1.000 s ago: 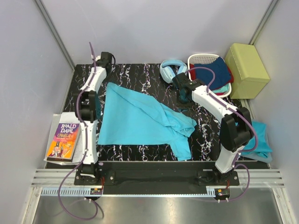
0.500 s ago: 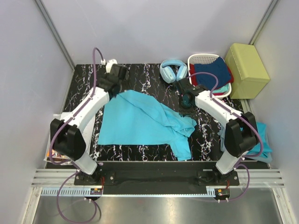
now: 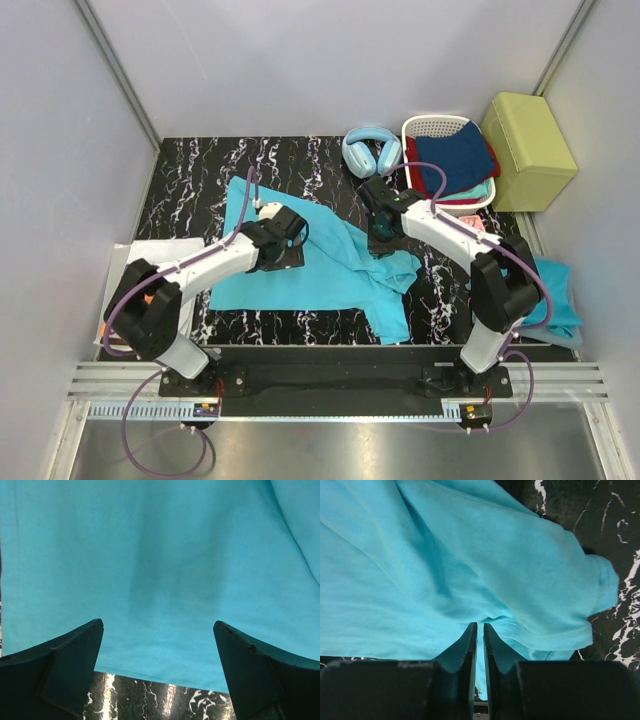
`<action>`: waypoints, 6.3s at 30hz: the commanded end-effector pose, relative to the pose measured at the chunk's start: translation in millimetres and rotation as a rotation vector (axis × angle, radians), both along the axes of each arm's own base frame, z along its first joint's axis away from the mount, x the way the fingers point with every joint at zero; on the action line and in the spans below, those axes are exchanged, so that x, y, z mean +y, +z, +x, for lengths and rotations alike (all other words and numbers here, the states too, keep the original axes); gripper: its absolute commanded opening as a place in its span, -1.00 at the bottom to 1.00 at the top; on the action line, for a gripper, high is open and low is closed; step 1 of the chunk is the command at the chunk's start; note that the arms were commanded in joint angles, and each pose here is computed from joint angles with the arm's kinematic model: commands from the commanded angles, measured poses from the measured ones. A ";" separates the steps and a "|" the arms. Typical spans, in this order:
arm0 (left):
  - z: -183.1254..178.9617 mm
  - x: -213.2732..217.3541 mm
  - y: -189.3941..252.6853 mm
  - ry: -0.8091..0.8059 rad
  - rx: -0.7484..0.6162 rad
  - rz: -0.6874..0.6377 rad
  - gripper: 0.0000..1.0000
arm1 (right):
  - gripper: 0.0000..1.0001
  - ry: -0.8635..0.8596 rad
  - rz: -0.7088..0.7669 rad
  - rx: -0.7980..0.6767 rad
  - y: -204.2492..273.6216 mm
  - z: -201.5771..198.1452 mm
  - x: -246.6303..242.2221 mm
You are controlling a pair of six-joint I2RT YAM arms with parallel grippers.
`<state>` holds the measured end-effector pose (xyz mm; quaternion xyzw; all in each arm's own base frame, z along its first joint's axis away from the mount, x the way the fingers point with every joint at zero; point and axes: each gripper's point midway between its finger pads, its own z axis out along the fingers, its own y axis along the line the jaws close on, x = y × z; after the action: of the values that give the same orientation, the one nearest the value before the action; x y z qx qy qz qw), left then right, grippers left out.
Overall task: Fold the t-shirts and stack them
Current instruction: Flatten out the tshirt
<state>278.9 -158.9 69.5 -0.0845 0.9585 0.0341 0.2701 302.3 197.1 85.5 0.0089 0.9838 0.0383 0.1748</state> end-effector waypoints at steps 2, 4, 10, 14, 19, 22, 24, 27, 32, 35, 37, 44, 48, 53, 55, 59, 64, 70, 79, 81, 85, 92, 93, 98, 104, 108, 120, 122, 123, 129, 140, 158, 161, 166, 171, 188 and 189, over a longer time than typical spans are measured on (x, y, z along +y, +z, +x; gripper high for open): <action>-7.5 -6.8 0.7 0.030 -0.013 -0.057 0.98 | -0.68 0.021 0.022 0.009 -10.2 6.4 20.3; -10.3 -6.6 -1.0 0.028 -0.007 -0.057 0.98 | -0.68 0.031 0.027 0.025 -16.6 4.1 27.7; -11.7 -4.5 -3.8 0.020 0.000 -0.042 0.98 | -0.66 0.037 0.032 0.022 -18.1 -0.8 37.1; -12.4 -4.8 -7.8 0.018 0.012 -0.038 0.98 | -0.49 0.042 0.026 0.018 -16.9 -3.5 37.8; -12.0 -5.9 -10.0 0.009 0.020 -0.034 0.98 | -0.21 0.037 0.009 0.014 -17.7 -6.5 32.9; -11.8 -6.0 -10.9 0.007 0.023 -0.030 0.98 | -0.03 0.042 -0.006 0.010 -19.1 -7.9 29.5; -12.1 -6.1 -11.3 0.006 0.024 -0.031 0.98 | -0.01 0.036 -0.024 0.005 -20.8 -7.7 25.5; -11.2 -8.0 -12.2 0.002 0.027 -0.032 0.98 | -0.02 0.038 -0.031 0.008 -23.1 -8.3 24.2; -12.2 -9.3 -15.2 -0.001 0.039 -0.029 0.98 | -0.09 0.041 -0.031 0.030 -30.8 -14.2 22.8; -13.3 -10.2 -19.3 -0.005 0.051 -0.023 0.98 | -0.20 0.032 -0.038 0.061 -42.5 -20.4 20.6; -13.7 -11.0 -21.1 -0.004 0.056 -0.023 0.98 | -0.27 0.023 -0.035 0.064 -45.5 -21.6 20.5; -14.1 -11.8 -22.4 -0.008 0.057 -0.017 0.98 | -0.99 0.010 -0.055 0.025 -37.1 -16.7 15.1; -15.5 -13.3 -24.1 -0.011 0.061 -0.016 0.98 | -1.00 0.007 -0.058 -0.017 -23.5 -9.7 14.0; -18.7 -13.7 -29.3 -0.011 0.073 -0.013 0.98 | -1.00 0.002 -0.067 -0.092 0.9 8.0 15.8; -19.6 -14.7 -29.9 -0.013 0.077 -0.016 0.98 | -1.00 0.007 -0.069 -0.114 8.0 16.4 19.1; -20.3 -15.4 -29.4 -0.015 0.076 -0.018 0.98 | -1.00 0.005 -0.092 -0.138 13.3 29.0 20.8; -23.8 -14.1 -31.2 -0.017 0.082 -0.015 0.98 | -1.00 -0.017 -0.105 -0.159 17.7 48.9 17.2; -29.9 -13.6 -36.4 -0.018 0.103 -0.020 0.98 | -1.00 -0.141 -0.124 -0.176 25.6 86.9 -21.5; -32.7 -13.9 -32.2 -0.042 0.104 -0.026 0.98 | -1.00 -0.303 -0.197 -0.285 52.9 151.4 -74.9; -33.4 -13.8 -31.7 -0.047 0.108 -0.025 0.98 | -1.00 -0.312 -0.200 -0.303 59.4 166.6 -73.1; -34.7 -15.1 -31.1 -0.052 0.112 -0.034 0.98 | -1.00 -0.303 -0.167 -0.284 60.1 176.5 -62.1; -33.4 -15.5 -31.4 -0.069 0.113 -0.027 0.97 | -0.49 -0.204 -0.077 -0.212 48.6 138.2 -32.6; -32.0 -16.4 -30.8 -0.070 0.109 -0.027 0.97 | -0.43 -0.197 -0.061 -0.180 41.7 124.7 -32.0; -30.0 -19.7 -32.8 -0.085 0.120 -0.024 0.98 | -0.29 -0.161 -0.058 -0.130 27.9 83.4 -24.3; -29.0 -25.0 -35.6 -0.095 0.137 -0.033 0.98 | -0.24 -0.088 -0.047 -0.102 19.6 40.9 -2.3; -26.8 -28.2 -36.9 -0.100 0.144 -0.033 0.98 | -0.43 -0.047 -0.048 -0.042 1.5 17.0 6.7; -23.4 -33.0 -41.1 -0.100 0.161 -0.030 0.98 | -0.64 -0.004 0.019 0.137 -38.0 -67.6 17.9; -22.9 -34.0 -41.9 -0.102 0.165 -0.030 0.98 | -0.65 0.015 0.033 0.164 -39.9 -81.8 23.9; -22.8 -34.4 -42.5 -0.102 0.168 -0.029 0.98 | -0.64 0.018 0.035 0.173 -39.7 -86.7 24.5; -20.7 -36.8 -43.8 -0.108 0.172 -0.028 0.98 | -0.52 0.013 0.007 -0.059 10.2 -55.8 23.7; -18.4 -38.2 -35.6 -0.121 0.155 -0.032 0.98 | -0.32 -0.143 -0.043 -0.138 33.7 90.6 -17.9; -20.5 -36.7 -38.6 -0.141 0.162 -0.027 0.98 | -0.24 -0.213 0.015 0.062 -39.7 74.5 -33.5; -19.6 -37.8 -39.1 -0.143 0.162 -0.028 0.98 | -0.18 -0.213 0.012 0.071 -44.7 67.9 -35.2; -19.5 -38.1 -39.8 -0.145 0.165 -0.027 0.98 | -0.32 -0.216 0.016 0.089 -51.7 57.0 -37.5; -17.7 -38.9 -39.1 -0.145 0.163 -0.025 0.98 | -1.00 -0.206 0.021 0.077 -44.8 50.2 -36.0; -14.0 -49.4 -44.0 -0.151 0.189 -0.039 0.98 | -1.00 -0.036 -0.015 -0.006 12.7 -7.8 7.7; -13.6 -49.7 -43.7 -0.151 0.189 -0.039 0.98 | -1.00 -0.027 -0.014 0.001 12.3 -13.9 10.3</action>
<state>255.9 -193.1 18.7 -0.0170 0.9850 0.0251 0.1697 310.7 206.5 86.8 0.0259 0.9827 0.0305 0.1810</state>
